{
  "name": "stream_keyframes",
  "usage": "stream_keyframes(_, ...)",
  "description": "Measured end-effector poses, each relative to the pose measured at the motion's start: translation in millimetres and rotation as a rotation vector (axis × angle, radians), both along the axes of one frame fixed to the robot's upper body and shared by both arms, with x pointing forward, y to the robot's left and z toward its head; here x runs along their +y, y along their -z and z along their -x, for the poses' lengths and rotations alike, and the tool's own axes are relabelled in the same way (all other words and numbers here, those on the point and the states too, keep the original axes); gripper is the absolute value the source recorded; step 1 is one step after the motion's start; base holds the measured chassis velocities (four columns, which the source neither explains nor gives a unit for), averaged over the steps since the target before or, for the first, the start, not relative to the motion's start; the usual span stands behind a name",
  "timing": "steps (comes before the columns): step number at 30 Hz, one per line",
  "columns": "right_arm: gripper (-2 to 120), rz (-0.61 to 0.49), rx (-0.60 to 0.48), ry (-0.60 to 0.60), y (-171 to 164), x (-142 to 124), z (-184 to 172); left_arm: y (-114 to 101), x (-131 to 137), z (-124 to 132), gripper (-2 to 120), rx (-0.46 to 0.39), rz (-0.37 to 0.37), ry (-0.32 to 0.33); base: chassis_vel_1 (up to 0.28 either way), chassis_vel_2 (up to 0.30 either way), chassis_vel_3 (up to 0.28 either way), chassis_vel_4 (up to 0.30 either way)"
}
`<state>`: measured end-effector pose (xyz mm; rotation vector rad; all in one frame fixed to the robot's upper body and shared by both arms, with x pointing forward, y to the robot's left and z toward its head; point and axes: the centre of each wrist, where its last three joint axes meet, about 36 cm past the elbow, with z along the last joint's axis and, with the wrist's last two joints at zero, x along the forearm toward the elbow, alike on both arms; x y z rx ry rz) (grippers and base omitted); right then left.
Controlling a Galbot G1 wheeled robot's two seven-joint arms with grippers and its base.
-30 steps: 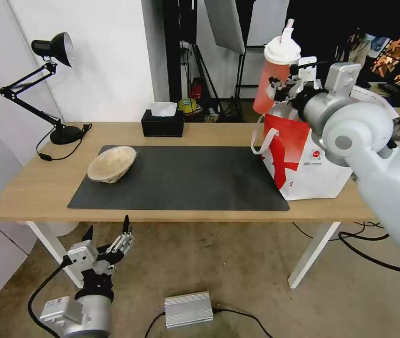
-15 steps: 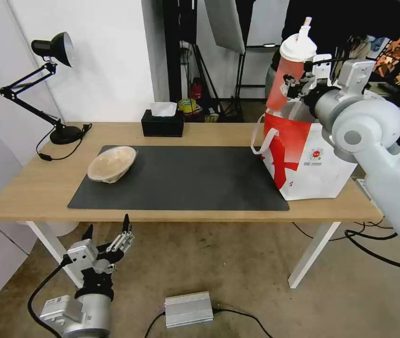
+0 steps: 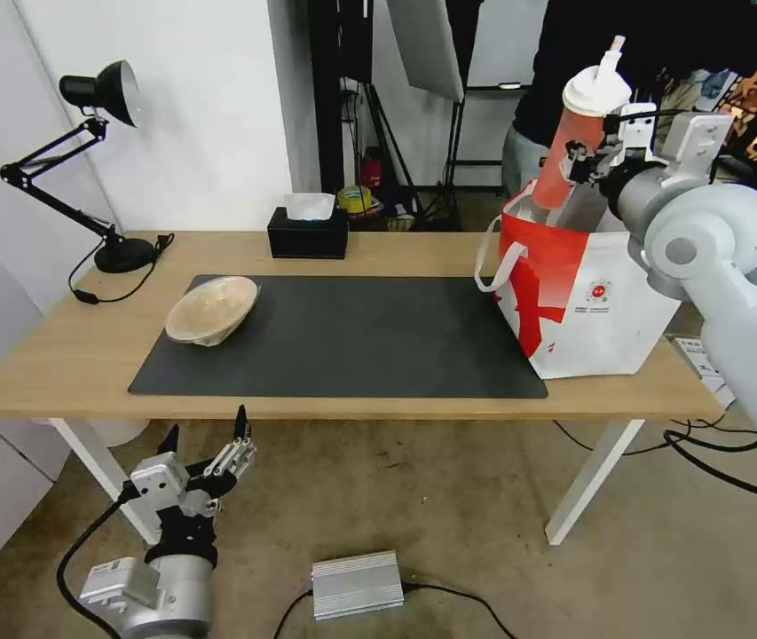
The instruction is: Pick up the trash from the table and place it into the takeout bag.
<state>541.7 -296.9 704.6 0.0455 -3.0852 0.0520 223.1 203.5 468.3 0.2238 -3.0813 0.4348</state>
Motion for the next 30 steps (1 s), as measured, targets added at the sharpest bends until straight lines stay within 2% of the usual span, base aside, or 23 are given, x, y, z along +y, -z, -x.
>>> stream_keyframes(11,3,0.07,0.01,0.068,18,-6,-4,0,0,0,100,0.002,-0.001,0.0,0.0,0.0,0.0,0.0)
stream_keyframes(22,3,0.226,0.091,0.134,23,-18,-2,0,0,1,100,0.004,-0.001,0.003,0.0,0.0,0.0,0.0)
stream_keyframes(30,3,0.32,0.083,0.168,20,-24,-2,0,-1,1,100,0.002,0.002,0.005,0.0,0.0,0.0,0.0)
